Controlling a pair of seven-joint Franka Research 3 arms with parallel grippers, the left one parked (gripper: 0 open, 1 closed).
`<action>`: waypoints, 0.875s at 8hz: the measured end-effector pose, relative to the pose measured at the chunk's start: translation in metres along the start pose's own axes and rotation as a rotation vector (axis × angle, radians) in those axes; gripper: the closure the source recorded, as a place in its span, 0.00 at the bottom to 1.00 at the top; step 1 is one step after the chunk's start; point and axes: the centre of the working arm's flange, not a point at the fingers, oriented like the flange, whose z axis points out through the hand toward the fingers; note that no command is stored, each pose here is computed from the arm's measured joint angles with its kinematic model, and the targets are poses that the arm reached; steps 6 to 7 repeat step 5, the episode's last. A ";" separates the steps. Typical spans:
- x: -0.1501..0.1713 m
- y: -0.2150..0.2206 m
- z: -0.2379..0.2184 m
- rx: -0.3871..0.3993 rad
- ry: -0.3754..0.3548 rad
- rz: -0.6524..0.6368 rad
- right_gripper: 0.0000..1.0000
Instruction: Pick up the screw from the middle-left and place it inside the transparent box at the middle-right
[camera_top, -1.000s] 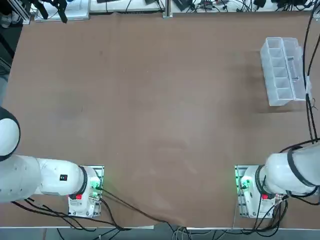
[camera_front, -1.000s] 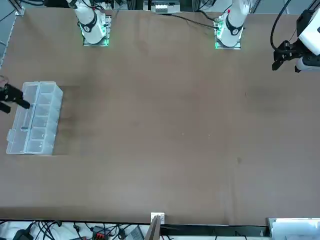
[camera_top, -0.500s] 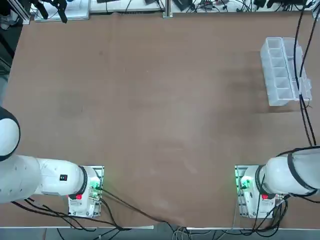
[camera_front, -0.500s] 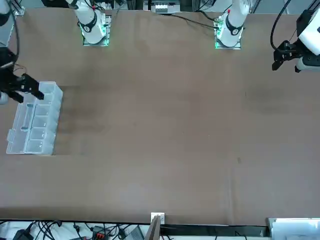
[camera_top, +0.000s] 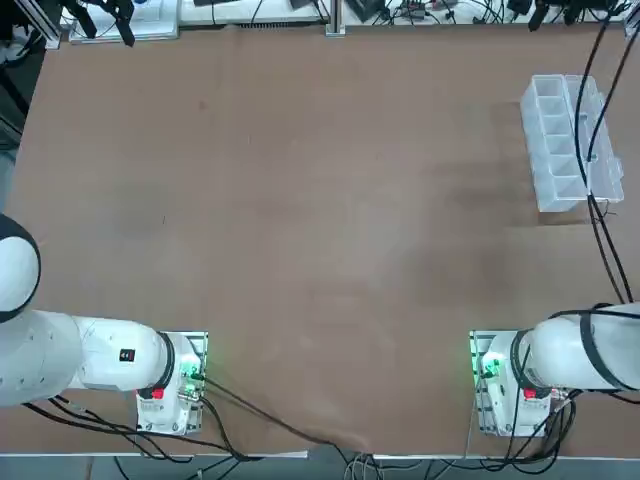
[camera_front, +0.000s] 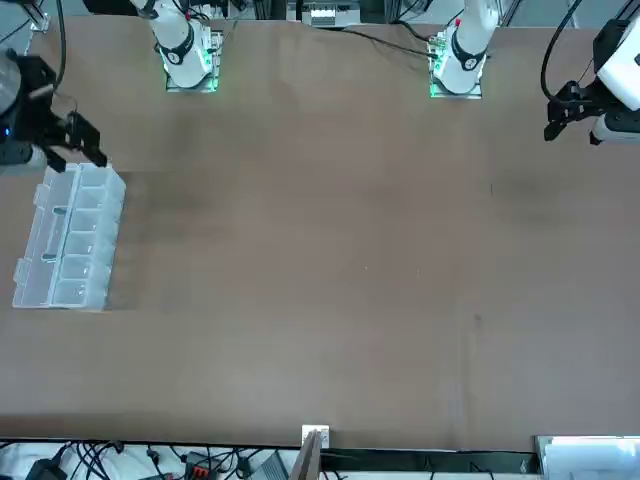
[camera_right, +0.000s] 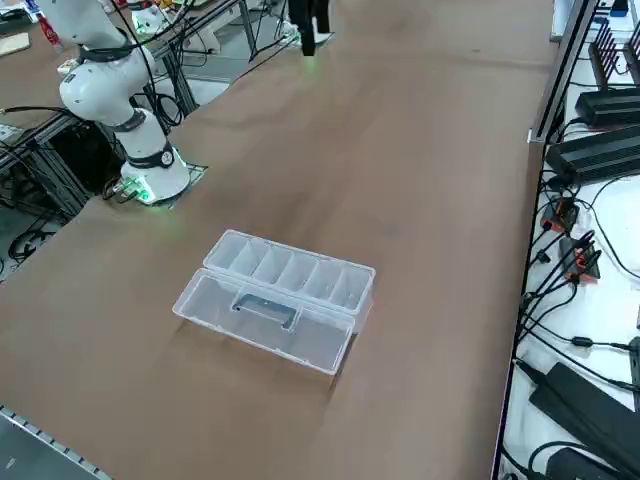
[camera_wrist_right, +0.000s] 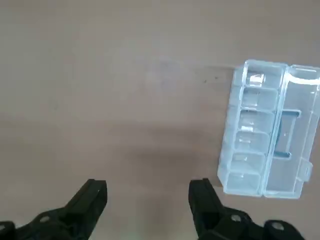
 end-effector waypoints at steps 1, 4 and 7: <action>-0.006 0.001 -0.004 0.003 0.002 0.003 0.00; -0.008 0.000 -0.002 0.046 -0.001 0.008 0.00; -0.008 0.001 -0.002 0.054 -0.001 0.012 0.00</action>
